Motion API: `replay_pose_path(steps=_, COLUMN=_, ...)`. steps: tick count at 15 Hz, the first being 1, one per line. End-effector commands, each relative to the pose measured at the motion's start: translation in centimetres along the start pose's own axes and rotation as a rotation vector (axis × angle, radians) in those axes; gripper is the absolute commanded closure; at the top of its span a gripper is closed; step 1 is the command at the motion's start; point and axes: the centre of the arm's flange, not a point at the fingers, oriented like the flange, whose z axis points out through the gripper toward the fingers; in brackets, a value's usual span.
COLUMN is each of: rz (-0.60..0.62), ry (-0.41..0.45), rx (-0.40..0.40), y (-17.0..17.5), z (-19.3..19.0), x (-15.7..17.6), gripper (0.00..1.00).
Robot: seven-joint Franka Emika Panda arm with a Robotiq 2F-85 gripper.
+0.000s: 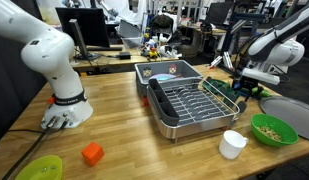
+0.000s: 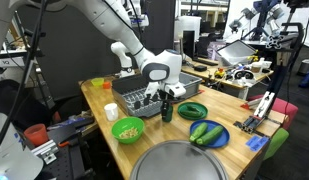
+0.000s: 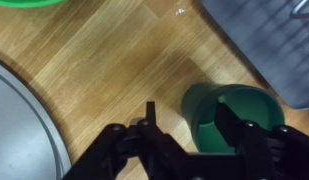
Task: Pick up the green cup and put it on the dish dryer rack
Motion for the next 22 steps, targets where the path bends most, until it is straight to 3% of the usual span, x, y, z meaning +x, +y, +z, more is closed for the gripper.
replay_pose_path(steps=1, rz=-0.001, ry=-0.010, rx=0.006, y=-0.4, z=0.5, x=1.1, gripper=0.68)
replay_pose_path(steps=5, rz=0.003, ry=-0.007, rx=0.005, y=-0.3, z=0.5, x=1.4, gripper=0.96)
replay_pose_path(steps=6, rz=0.006, ry=-0.007, rx=0.007, y=-0.1, z=0.4, x=1.5, gripper=0.99)
replay_pose_path(steps=15, rz=0.034, ry=0.065, rx=0.008, y=0.9, z=-3.2, x=2.0, gripper=0.99)
replay_pose_path(steps=22, rz=0.047, ry=0.198, rx=0.082, y=0.7, z=-12.3, x=-0.6, gripper=0.99)
